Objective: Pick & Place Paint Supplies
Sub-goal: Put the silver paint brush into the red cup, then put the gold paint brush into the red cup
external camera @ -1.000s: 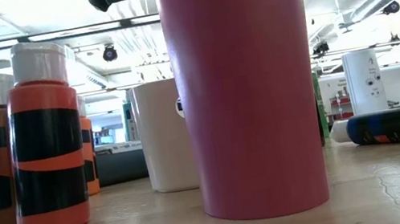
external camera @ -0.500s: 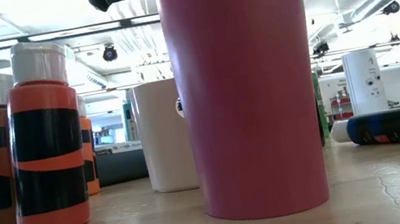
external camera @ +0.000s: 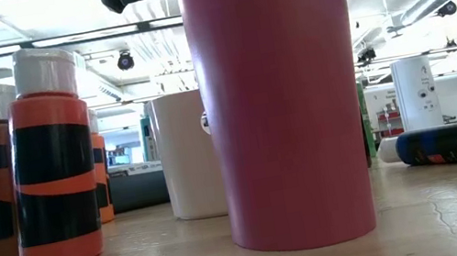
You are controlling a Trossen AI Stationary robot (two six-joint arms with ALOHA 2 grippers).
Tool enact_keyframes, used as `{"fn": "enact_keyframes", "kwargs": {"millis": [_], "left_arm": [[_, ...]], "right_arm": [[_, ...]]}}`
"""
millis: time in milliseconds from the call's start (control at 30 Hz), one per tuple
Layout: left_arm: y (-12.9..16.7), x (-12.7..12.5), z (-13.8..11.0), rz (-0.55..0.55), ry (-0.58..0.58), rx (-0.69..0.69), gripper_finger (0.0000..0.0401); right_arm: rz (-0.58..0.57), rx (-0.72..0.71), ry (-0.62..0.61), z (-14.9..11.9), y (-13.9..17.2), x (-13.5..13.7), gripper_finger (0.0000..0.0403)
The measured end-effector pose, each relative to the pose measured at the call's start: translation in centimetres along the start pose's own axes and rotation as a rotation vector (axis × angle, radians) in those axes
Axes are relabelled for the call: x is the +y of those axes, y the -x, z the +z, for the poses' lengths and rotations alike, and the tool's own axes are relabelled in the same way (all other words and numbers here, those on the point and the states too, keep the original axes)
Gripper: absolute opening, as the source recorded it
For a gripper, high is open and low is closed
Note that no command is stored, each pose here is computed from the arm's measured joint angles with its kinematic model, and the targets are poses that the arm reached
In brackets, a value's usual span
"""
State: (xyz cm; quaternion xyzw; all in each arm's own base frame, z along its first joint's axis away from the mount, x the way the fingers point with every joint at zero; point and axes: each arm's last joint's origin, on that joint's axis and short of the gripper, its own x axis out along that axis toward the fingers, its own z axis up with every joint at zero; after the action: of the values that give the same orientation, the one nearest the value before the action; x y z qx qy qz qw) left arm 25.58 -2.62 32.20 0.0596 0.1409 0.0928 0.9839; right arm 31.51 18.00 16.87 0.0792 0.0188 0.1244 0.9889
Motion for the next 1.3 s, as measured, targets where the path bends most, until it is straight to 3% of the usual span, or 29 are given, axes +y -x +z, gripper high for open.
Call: {"fn": "enact_keyframes", "kwargs": {"millis": [700,1133,1300], "left_arm": [[0.0,0.0,0.0,0.000,0.002,0.001,0.0151],[0.0,0.0,0.0,0.000,0.004,0.001,0.0151],[0.0,0.0,0.0,0.000,0.004,0.001,0.0151]], "right_arm": [[-0.024,0.126,-0.031,-1.3,0.1,-0.2,0.0018],[-0.039,0.149,-0.075,-1.3,0.1,-0.5,0.0118],[-0.022,0.111,-0.044,0.4,0.5,-0.3,0.0151]]}}
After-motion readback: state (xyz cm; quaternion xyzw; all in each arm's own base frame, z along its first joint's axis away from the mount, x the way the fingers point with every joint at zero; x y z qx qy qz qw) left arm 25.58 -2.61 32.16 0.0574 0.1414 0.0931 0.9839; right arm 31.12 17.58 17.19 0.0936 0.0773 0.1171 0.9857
